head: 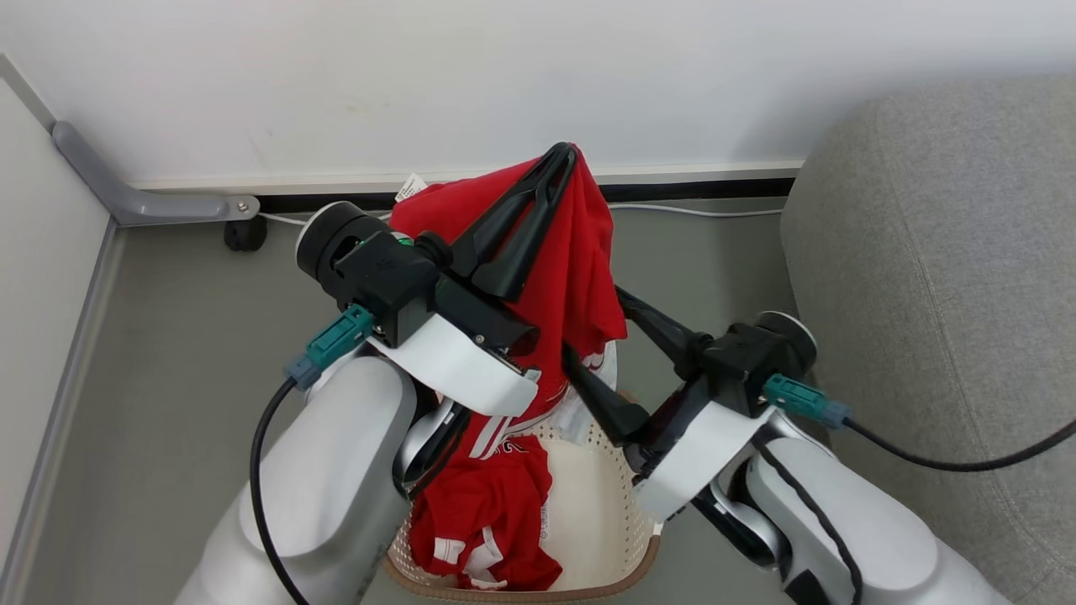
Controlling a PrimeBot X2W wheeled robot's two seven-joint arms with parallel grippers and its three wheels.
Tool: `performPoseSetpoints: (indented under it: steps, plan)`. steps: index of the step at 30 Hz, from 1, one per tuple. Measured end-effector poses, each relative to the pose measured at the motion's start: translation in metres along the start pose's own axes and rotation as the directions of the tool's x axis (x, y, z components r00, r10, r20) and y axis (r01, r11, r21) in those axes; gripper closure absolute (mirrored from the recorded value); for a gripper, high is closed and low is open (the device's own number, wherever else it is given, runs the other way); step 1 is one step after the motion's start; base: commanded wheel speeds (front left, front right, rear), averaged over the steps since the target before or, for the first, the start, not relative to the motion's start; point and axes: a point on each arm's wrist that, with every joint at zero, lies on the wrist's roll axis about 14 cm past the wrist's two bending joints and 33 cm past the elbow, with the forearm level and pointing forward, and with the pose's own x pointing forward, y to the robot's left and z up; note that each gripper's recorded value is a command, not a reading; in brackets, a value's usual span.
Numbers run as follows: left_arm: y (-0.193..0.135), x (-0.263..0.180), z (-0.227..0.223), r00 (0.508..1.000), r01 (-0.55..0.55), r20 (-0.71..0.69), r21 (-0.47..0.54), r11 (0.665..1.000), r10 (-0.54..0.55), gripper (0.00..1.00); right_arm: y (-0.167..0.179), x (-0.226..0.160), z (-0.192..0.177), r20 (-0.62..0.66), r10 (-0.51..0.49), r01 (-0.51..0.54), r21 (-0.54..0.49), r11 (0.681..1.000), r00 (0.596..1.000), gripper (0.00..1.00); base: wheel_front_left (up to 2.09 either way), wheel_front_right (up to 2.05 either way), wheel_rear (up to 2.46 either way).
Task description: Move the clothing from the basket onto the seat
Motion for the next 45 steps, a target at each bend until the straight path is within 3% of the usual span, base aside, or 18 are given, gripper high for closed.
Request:
performPoseSetpoints:
  steps: [4, 12, 13, 14, 15, 16, 24, 25, 26, 27, 36, 45]
  plan:
    - [0.000, -0.001, 0.000, 1.000, -0.005, 0.000, -0.008, 1.000, 0.005, 1.00, 0.011, 0.010, -0.001, -0.003, 0.036, -0.036, 0.003, 0.999, 0.999, 0.00, 0.00, 0.00, 0.00]
    - [-0.005, -0.002, -0.002, 1.000, 0.004, -0.005, -0.016, 1.000, -0.004, 1.00, 0.000, 0.012, -0.029, -0.088, -0.012, 0.012, 0.001, 1.000, 0.996, 0.00, 0.00, 0.00, 0.00]
    - [-0.006, -0.002, -0.002, 1.000, 0.005, -0.006, -0.016, 1.000, -0.005, 1.00, 0.001, 0.014, -0.029, -0.086, -0.011, 0.012, 0.005, 1.000, 0.996, 0.09, 0.00, 0.00, 0.00]
    - [-0.006, -0.002, -0.003, 1.000, 0.007, -0.007, -0.017, 1.000, -0.007, 1.00, 0.003, 0.015, -0.028, -0.084, -0.010, 0.011, 0.009, 1.000, 0.996, 0.39, 0.00, 0.00, 0.00]
    - [-0.007, -0.002, -0.003, 1.000, 0.008, -0.007, -0.017, 1.000, -0.008, 1.00, 0.004, 0.016, -0.028, -0.083, -0.008, 0.009, 0.012, 1.000, 0.997, 0.85, 0.00, 0.00, 0.00]
    - [-0.007, -0.002, -0.003, 1.000, 0.009, -0.007, -0.017, 1.000, -0.009, 1.00, 0.005, 0.017, -0.028, -0.082, -0.008, 0.010, 0.015, 1.000, 0.997, 1.00, 0.00, 0.00, 0.00]
    - [-0.009, -0.001, 0.000, 1.000, 0.013, -0.001, -0.018, 1.000, -0.013, 1.00, 0.001, 0.016, -0.024, -0.073, -0.023, 0.024, 0.013, 1.000, 0.997, 1.00, 0.00, 0.00, 0.00]
    - [-0.009, -0.001, 0.000, 1.000, 0.011, -0.001, -0.019, 1.000, -0.011, 0.73, 0.001, 0.015, -0.024, -0.072, -0.025, 0.026, 0.012, 1.000, 0.997, 1.00, 0.00, 0.00, 0.00]
    - [-0.009, -0.001, 0.000, 1.000, 0.010, -0.002, -0.020, 1.000, -0.010, 0.31, 0.000, 0.015, -0.023, -0.071, -0.027, 0.028, 0.011, 1.000, 0.997, 1.00, 0.00, 0.00, 0.00]
    - [-0.009, -0.001, 0.000, 1.000, 0.011, 0.000, -0.023, 1.000, -0.011, 0.00, -0.001, 0.015, -0.022, -0.069, -0.031, 0.031, 0.012, 0.999, 0.997, 1.00, 0.00, 0.00, 0.00]
    - [-0.010, 0.001, -0.006, 1.000, 0.013, -0.008, -0.056, 0.998, -0.014, 0.00, -0.014, 0.012, -0.010, -0.023, -0.076, 0.077, 0.028, 0.997, 0.997, 1.00, 0.00, 0.00, 0.00]
    - [-0.019, 0.001, -0.029, 0.996, 0.051, -0.067, -0.068, 0.996, -0.055, 0.00, -0.059, -0.011, 0.020, 0.076, -0.225, 0.225, 0.020, 0.974, 0.971, 1.00, 0.00, 0.00, 0.00]
